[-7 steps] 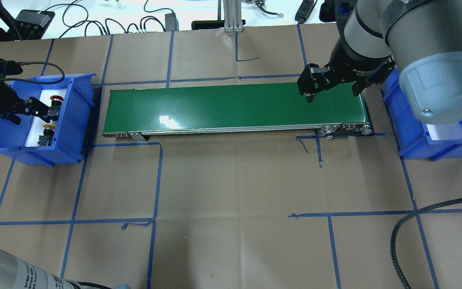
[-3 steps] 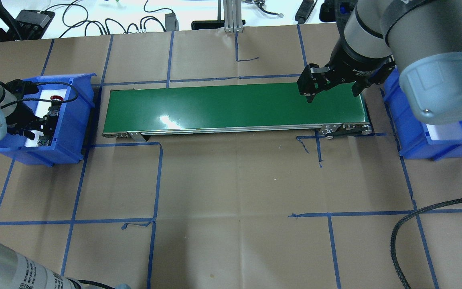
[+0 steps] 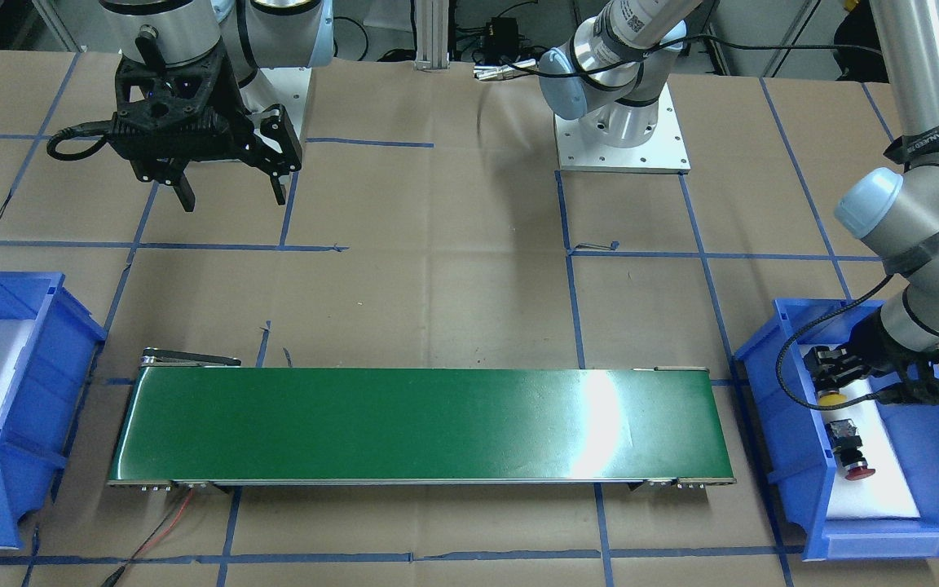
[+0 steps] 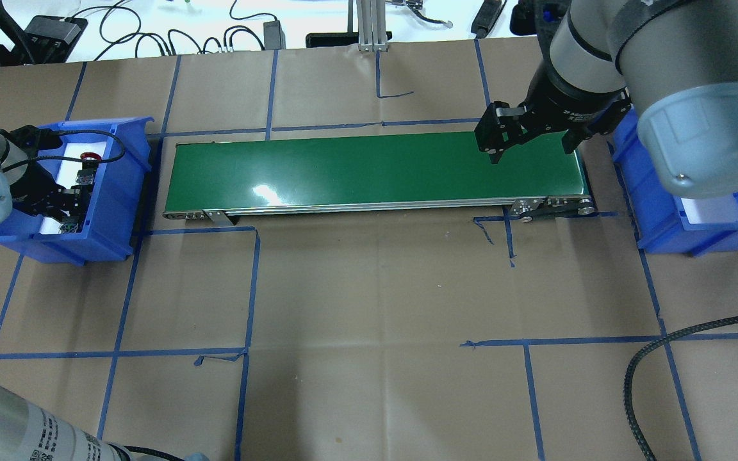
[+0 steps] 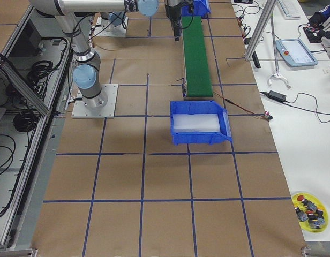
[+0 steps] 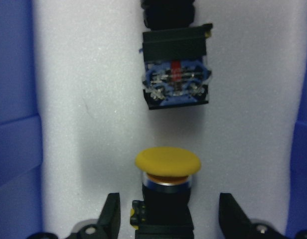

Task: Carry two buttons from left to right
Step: 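Lower the left gripper and grasp the yellow-capped button, then carry the yellow button onto the green conveyor and release it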

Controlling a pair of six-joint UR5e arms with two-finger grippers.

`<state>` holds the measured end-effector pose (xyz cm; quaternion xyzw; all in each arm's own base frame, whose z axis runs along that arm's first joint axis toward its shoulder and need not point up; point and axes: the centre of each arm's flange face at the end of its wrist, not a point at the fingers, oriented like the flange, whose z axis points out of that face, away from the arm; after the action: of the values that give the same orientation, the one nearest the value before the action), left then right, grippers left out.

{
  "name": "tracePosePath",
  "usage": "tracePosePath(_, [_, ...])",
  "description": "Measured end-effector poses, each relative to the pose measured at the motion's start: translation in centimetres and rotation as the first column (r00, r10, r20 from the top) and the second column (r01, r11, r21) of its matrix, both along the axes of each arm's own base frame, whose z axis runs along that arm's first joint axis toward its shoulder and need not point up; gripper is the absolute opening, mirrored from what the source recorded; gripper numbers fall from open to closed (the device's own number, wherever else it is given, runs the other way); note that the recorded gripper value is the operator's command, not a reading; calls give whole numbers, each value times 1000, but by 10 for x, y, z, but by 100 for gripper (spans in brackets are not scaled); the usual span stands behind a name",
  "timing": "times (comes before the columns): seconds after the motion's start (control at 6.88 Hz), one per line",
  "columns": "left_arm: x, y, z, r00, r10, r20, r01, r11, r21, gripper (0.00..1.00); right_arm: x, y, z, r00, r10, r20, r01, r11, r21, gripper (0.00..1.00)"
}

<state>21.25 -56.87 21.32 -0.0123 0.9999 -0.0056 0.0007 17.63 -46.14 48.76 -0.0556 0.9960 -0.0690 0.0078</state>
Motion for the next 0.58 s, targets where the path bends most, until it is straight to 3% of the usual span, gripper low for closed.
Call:
tracePosePath(0.29, [1, 0, 13, 1000, 4, 0, -4, 1000, 1, 6, 0, 0, 0, 1000, 0, 1, 0, 1000, -1, 100])
tracePosePath(0.58, [6, -1, 76, 1000, 6, -8, -6, 1000, 23, 6, 0, 0, 0, 1000, 0, 0, 0, 1000, 0, 100])
